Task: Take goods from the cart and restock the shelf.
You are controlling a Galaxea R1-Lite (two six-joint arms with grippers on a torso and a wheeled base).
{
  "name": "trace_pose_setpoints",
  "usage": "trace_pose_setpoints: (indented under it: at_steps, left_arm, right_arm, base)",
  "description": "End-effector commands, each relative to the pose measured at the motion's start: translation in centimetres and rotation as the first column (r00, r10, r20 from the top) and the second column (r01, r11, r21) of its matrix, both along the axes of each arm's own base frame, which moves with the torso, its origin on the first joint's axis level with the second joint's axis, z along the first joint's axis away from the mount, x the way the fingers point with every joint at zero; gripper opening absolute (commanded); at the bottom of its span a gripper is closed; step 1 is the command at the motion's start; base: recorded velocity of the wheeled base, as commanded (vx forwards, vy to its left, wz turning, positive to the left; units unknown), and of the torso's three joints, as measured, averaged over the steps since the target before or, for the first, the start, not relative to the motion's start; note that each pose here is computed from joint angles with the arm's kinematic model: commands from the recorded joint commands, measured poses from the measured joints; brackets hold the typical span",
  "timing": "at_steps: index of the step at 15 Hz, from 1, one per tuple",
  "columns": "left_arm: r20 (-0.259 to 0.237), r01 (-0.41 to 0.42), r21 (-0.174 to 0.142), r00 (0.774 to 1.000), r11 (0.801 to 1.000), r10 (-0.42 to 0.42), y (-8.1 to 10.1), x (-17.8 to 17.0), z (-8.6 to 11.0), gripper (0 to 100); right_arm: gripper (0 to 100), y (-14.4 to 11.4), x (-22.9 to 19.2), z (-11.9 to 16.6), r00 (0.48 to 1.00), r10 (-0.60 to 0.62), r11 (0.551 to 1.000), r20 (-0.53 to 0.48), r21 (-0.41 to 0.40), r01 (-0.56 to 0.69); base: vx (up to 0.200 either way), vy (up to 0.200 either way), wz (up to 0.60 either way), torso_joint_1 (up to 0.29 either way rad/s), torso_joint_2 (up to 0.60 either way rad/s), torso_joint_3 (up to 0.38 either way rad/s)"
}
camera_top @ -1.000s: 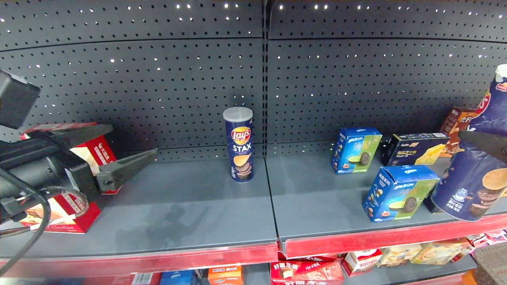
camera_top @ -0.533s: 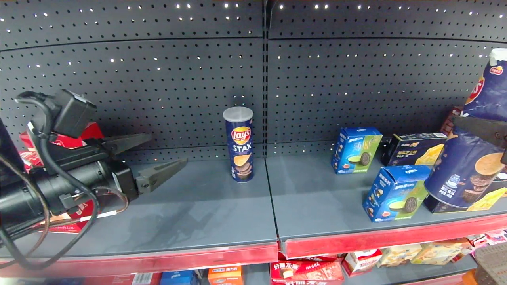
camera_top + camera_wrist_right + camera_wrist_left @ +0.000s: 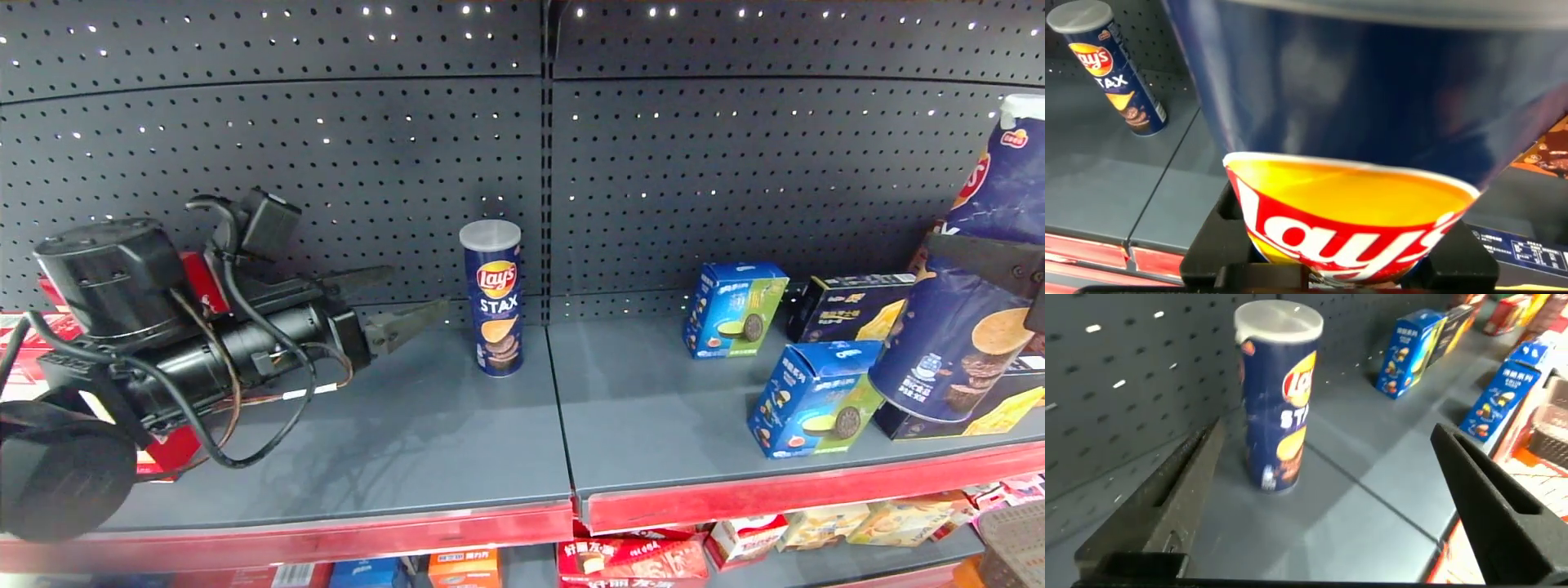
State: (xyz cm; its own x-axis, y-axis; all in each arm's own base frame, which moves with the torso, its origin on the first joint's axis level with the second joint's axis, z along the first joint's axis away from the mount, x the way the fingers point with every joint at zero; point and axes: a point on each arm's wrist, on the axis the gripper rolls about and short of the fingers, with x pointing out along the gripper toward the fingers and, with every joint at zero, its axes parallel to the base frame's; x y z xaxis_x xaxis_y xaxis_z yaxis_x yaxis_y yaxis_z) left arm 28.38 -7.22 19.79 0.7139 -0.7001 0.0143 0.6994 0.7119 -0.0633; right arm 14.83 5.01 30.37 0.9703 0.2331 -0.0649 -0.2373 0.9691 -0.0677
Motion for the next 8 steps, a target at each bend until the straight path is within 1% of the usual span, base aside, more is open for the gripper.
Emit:
trace_pose_setpoints:
  at_steps: [1,3,4,6,7,8]
  left_arm:
    - [-0.038,0.013,0.007,0.999,1.0,-0.013,-0.6,2.2,-1.5,100]
    - [-0.028,0.024,0.003,0.999,1.0,-0.024,-0.8,3.5,-1.5,100]
    - [-0.021,0.044,-0.001,0.999,0.999,-0.044,-0.9,4.0,-1.3,100]
    - [-0.027,0.096,-0.02,0.995,0.995,-0.096,-0.9,4.4,-1.0,100]
    - [-0.046,0.138,-0.048,0.989,0.989,-0.14,-1.0,4.8,-1.0,100]
    - [-0.055,0.144,-0.054,0.988,0.988,-0.147,-1.1,5.2,-1.3,100]
  right_arm:
    - [0,0.0,0.0,0.2,1.0,0.002,1.0,0.007,0.002,-0.002]
    - [0,0.1,0.1,0.2,1.0,0.005,1.0,0.005,0.002,-0.005]
    - [0,0.2,0.1,0.2,1.0,0.011,1.0,0.004,0.001,-0.011]
    - [0,0.3,0.0,0.2,1.0,0.023,1.0,0.004,0.001,-0.023]
    - [0,0.4,0.0,0.2,1.0,0.026,1.0,0.005,0.002,-0.026]
    - [0,0.4,0.0,0.3,1.0,0.028,1.0,0.007,0.002,-0.028]
  base:
    - [0.0,0.0,0.0,0.0,0.0,0.0]
    - [0.0,0.0,0.0,0.0,0.0,0.0]
    - [0.0,0.0,0.0,0.0,0.0,0.0]
    - [0.0,0.0,0.0,0.0,0.0,0.0]
    - [0.0,0.0,0.0,0.0,0.0,0.0]
    - [0.0,0.0,0.0,0.0,0.0,0.0]
